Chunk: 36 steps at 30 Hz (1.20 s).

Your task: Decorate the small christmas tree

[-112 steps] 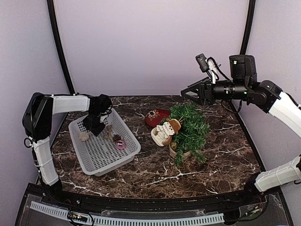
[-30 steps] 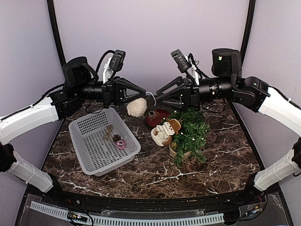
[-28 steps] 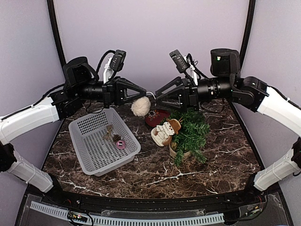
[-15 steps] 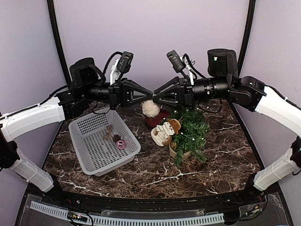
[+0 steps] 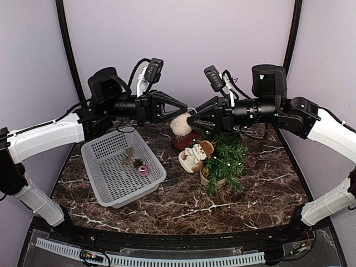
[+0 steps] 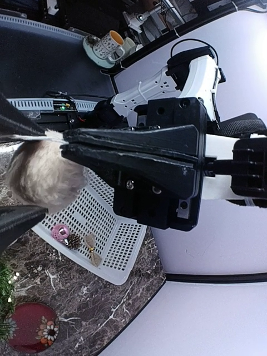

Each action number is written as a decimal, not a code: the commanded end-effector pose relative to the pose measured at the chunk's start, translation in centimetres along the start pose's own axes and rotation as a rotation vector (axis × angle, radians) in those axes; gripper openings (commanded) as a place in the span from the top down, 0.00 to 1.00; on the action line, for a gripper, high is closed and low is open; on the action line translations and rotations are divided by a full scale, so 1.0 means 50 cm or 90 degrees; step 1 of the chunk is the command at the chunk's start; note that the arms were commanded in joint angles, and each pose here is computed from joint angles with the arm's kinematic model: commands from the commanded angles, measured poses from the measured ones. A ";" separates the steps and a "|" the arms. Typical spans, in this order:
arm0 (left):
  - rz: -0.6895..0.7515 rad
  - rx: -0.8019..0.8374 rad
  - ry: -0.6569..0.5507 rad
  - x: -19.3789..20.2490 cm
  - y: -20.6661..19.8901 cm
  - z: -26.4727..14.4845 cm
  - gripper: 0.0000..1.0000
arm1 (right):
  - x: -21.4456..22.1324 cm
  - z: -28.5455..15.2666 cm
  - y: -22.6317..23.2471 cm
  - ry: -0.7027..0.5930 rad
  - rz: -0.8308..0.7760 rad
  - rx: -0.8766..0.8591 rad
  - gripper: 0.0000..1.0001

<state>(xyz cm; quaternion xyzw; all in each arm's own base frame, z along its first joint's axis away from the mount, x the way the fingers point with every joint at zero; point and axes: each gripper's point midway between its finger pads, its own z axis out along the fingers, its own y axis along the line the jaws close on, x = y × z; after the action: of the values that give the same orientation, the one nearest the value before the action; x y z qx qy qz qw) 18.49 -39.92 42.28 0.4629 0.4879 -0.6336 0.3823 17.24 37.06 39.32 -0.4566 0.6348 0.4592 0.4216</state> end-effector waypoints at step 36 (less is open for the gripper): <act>0.019 -0.026 -0.058 -0.040 -0.004 0.029 0.95 | 0.003 -0.041 0.022 -0.024 -0.052 0.005 0.91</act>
<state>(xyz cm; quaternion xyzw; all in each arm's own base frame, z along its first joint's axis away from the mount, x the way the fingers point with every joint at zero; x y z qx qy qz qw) 19.19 -42.64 42.33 0.4451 0.4896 -0.6443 0.3835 17.11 36.28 38.09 -0.4605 0.6381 0.4444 0.4281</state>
